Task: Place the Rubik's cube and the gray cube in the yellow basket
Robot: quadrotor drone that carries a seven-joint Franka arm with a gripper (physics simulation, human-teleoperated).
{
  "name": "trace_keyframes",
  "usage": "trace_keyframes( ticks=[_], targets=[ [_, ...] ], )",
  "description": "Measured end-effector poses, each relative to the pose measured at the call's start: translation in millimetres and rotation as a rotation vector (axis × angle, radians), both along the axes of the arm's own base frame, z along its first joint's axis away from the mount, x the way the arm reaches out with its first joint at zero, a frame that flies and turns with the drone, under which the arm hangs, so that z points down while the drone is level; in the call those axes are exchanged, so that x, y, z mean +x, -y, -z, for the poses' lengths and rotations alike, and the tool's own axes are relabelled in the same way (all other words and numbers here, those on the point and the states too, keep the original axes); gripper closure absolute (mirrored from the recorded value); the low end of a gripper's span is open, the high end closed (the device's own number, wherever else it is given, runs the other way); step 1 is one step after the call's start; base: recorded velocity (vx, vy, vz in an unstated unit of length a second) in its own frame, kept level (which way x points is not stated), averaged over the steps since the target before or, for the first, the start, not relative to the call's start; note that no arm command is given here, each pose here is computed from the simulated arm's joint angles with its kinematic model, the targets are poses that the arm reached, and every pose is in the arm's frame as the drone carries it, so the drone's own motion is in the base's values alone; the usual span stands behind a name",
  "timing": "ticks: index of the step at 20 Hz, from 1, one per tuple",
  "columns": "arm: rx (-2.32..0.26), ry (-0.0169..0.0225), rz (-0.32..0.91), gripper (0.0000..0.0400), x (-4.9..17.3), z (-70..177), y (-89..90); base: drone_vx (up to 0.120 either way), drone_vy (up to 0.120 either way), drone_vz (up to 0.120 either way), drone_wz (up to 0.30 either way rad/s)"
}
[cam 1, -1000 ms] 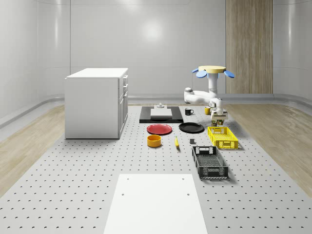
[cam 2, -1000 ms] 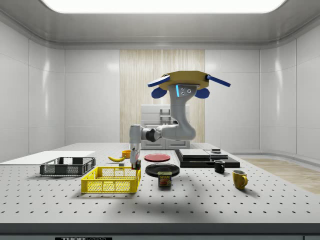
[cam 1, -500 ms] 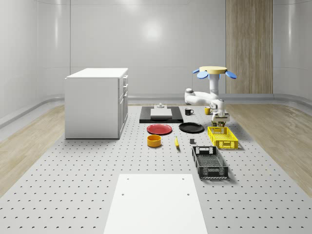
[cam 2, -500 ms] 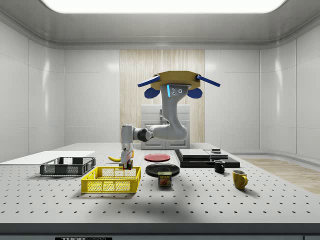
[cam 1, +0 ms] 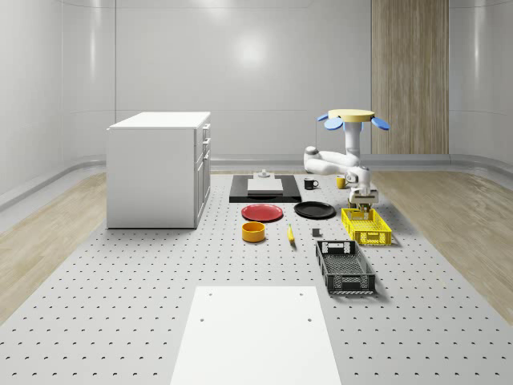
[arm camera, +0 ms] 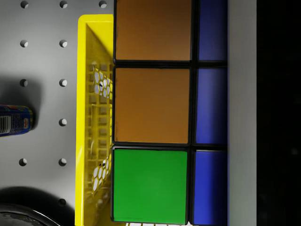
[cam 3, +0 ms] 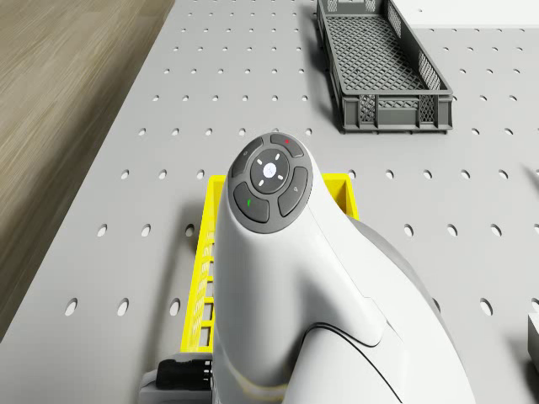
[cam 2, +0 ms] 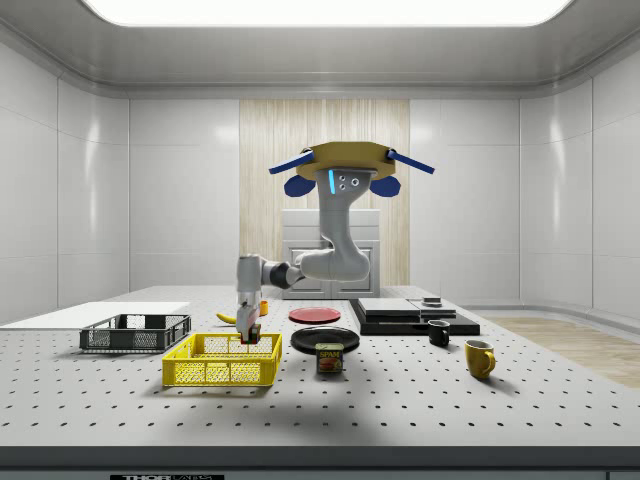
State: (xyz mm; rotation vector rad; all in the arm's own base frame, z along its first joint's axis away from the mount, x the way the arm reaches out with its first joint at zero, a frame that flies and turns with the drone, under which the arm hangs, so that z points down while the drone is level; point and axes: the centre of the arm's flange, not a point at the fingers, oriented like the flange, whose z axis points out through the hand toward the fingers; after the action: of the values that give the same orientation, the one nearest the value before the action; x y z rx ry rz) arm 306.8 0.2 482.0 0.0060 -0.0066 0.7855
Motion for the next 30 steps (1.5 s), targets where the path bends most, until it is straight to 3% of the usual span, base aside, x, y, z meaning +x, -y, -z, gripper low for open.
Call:
trace_keyframes(
  ticks=[4, 13, 14, 15, 18, 22, 30],
  targets=[
    [0.000, 0.0001, 0.000, 0.0079, 0.0, -13.5, 0.0, 0.000, 0.000, -0.100, 0.000],
    [0.000, 0.0004, 0.000, 0.0079, 0.0, -49.9, -0.1, 0.000, 0.000, 0.000, 0.000],
    [0.021, -0.0168, 0.038, 0.0069, 4.4, -53.8, -7.2, 0.000, 0.000, 0.000, 0.000],
    [0.025, -0.0174, 0.050, 0.0058, 3.6, -59.0, -16.5, 0.000, 0.000, 0.000, 0.000],
    [0.013, -0.0113, 0.032, 0.0030, 1.7, -65.4, -10.0, 0.000, 0.000, 0.000, 0.000],
    [0.003, -0.0061, 0.009, 0.0011, 0.7, -59.6, -4.6, 0.000, 0.000, 0.000, 0.000],
    [-0.004, -0.0032, 0.002, 0.0001, 0.2, -25.9, -1.1, 0.000, 0.000, 0.000, 0.000]
  ],
)
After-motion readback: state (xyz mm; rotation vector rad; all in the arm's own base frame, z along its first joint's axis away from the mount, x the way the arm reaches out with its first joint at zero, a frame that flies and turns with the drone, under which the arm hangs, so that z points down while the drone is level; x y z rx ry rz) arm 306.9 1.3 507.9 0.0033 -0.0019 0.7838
